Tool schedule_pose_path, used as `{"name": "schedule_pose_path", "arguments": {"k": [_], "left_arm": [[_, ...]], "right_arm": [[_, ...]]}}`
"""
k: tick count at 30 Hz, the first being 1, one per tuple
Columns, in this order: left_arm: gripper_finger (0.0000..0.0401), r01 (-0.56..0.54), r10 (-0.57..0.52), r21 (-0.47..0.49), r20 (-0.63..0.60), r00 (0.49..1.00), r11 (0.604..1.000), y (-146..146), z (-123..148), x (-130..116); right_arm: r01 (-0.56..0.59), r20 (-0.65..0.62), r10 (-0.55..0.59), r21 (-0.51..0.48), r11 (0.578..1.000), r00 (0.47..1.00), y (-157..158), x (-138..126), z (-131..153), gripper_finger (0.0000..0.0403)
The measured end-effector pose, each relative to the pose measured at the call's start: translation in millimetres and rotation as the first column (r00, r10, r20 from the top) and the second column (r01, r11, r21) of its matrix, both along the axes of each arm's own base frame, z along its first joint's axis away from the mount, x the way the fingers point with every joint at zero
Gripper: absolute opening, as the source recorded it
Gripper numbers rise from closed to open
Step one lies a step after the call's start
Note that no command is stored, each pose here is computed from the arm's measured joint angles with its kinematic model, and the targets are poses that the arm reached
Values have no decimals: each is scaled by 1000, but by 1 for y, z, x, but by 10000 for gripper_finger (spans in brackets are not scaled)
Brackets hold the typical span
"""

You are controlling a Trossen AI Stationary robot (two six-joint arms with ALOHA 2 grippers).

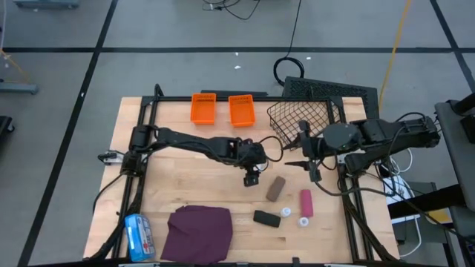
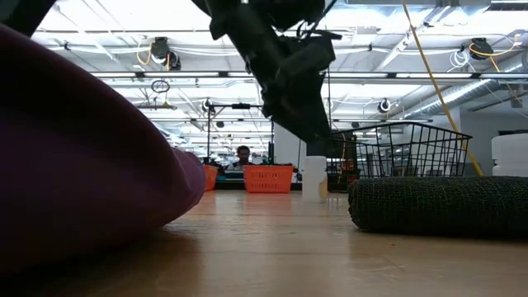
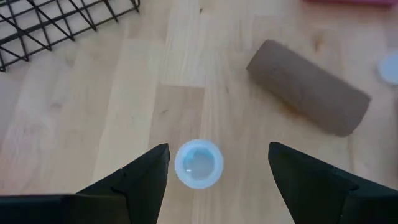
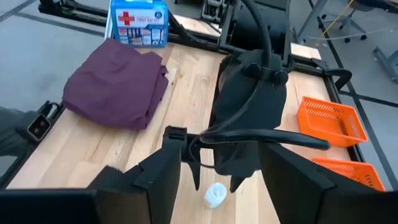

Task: Pick & Place Medicine items
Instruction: Put the bottom transparent pill bottle into the left orange bin

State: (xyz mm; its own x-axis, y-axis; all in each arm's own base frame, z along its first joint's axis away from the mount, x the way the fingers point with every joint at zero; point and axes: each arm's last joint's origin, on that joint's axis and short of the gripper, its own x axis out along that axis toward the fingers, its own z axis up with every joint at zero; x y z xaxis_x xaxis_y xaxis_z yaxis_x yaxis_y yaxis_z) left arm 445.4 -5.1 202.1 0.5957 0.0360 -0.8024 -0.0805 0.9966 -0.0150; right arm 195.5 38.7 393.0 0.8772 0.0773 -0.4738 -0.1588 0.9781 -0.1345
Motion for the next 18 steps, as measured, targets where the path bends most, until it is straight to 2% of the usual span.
{"name": "schedule_pose_path", "arguments": {"k": [18], "left_arm": [[282, 4, -3, 20, -48, 999, 1000, 3, -29, 8]], "right_arm": [[-6, -2, 6, -1, 1000, 1000, 0, 0, 0, 201]]}}
